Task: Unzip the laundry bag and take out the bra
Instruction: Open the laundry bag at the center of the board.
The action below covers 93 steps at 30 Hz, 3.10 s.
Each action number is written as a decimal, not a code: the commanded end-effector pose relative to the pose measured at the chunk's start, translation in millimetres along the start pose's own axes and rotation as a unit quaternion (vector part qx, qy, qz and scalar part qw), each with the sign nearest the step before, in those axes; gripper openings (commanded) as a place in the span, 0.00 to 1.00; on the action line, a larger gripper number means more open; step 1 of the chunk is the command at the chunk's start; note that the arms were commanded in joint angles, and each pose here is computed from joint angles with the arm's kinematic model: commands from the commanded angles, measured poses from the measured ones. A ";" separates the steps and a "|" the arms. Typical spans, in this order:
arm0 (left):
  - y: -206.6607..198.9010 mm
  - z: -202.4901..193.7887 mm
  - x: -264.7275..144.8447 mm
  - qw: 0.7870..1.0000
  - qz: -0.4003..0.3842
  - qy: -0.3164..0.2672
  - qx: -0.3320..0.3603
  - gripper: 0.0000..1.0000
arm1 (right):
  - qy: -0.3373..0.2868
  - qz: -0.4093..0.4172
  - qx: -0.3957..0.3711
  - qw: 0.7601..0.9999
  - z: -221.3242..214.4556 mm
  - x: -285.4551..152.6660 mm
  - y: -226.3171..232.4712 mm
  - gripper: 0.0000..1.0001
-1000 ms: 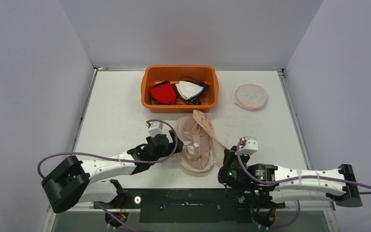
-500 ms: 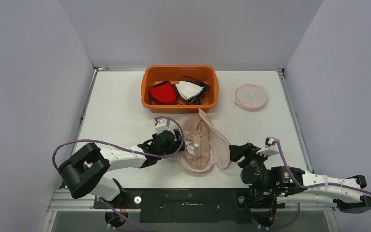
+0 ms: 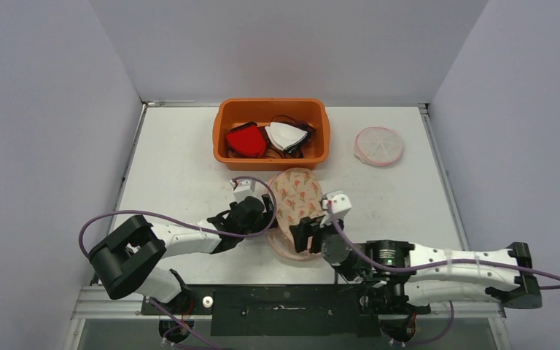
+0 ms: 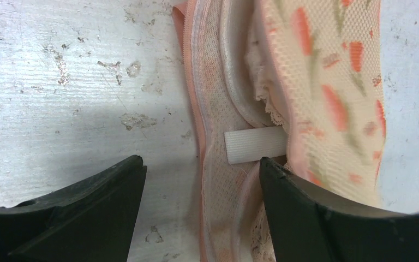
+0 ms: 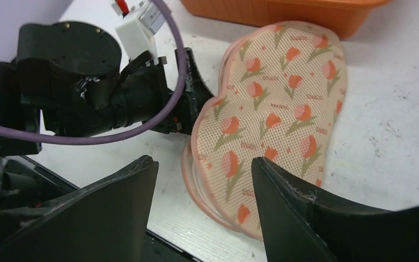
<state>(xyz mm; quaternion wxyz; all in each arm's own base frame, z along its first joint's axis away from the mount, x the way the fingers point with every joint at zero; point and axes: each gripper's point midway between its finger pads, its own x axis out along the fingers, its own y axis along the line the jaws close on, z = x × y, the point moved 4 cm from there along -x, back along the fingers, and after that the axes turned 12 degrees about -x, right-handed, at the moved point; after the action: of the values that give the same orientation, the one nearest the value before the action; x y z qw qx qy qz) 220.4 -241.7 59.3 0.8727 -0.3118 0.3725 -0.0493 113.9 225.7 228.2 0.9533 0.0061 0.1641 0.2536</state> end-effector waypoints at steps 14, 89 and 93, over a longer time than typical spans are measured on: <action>0.8 -11.3 7.2 0.999 -0.025 0.027 -0.026 0.58 | 0.077 0.077 -0.124 0.986 -59.3 54.3 33.3 0.77; 50.8 23.5 -91.0 0.996 -0.001 -0.024 -0.086 0.21 | 0.032 0.116 0.030 0.992 -14.6 77.3 17.6 0.79; 43.0 38.9 -116.2 0.995 -0.026 -0.039 -0.086 0.41 | -0.005 0.133 0.071 0.989 -21.9 86.3 9.7 0.79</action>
<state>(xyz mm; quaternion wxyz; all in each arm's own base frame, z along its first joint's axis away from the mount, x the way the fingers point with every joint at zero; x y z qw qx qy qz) 160.1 -158.7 94.7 0.8477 -0.3954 0.3531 -0.0179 172.1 249.1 153.0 0.9281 0.0059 0.2458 0.2796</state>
